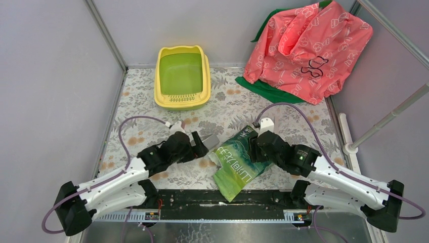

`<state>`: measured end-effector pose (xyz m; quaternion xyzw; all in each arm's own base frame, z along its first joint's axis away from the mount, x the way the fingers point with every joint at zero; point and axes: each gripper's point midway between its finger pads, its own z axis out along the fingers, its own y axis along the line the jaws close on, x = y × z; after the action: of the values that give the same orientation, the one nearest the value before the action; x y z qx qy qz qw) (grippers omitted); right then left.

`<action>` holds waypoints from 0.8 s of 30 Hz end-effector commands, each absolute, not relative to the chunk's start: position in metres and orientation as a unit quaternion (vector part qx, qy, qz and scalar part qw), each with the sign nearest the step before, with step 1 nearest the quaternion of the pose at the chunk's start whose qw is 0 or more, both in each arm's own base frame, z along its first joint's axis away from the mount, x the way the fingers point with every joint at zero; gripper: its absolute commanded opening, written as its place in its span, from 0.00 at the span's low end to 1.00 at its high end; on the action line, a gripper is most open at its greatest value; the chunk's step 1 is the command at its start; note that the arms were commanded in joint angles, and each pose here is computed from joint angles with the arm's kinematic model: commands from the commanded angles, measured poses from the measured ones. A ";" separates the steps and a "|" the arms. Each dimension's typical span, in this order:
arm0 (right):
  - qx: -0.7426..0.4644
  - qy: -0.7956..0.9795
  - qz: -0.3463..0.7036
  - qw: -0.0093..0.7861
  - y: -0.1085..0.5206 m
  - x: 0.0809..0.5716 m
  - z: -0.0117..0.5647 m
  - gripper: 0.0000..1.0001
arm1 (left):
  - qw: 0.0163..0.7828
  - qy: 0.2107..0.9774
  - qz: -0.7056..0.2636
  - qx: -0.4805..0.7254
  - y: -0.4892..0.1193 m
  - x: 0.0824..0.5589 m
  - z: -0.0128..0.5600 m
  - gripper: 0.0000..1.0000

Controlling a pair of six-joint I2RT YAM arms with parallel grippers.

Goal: Fill the litter box with clean litter

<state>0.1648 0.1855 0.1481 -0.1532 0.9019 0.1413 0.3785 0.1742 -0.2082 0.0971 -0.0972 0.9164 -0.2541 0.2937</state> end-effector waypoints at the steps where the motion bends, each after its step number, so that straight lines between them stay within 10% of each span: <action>1: -0.149 0.890 0.158 0.402 0.193 0.171 0.171 0.57 | 0.306 0.909 -0.240 -0.153 -0.188 0.182 0.110 0.98; 24: -0.180 0.886 0.189 0.383 0.213 0.166 0.176 0.56 | 0.310 0.896 -0.158 -0.277 -0.097 0.208 0.063 0.98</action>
<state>0.1637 0.2005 0.1592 -0.1750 0.8983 0.1621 0.3691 0.2068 -0.0983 0.0774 -0.2890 0.8880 -0.1589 0.3205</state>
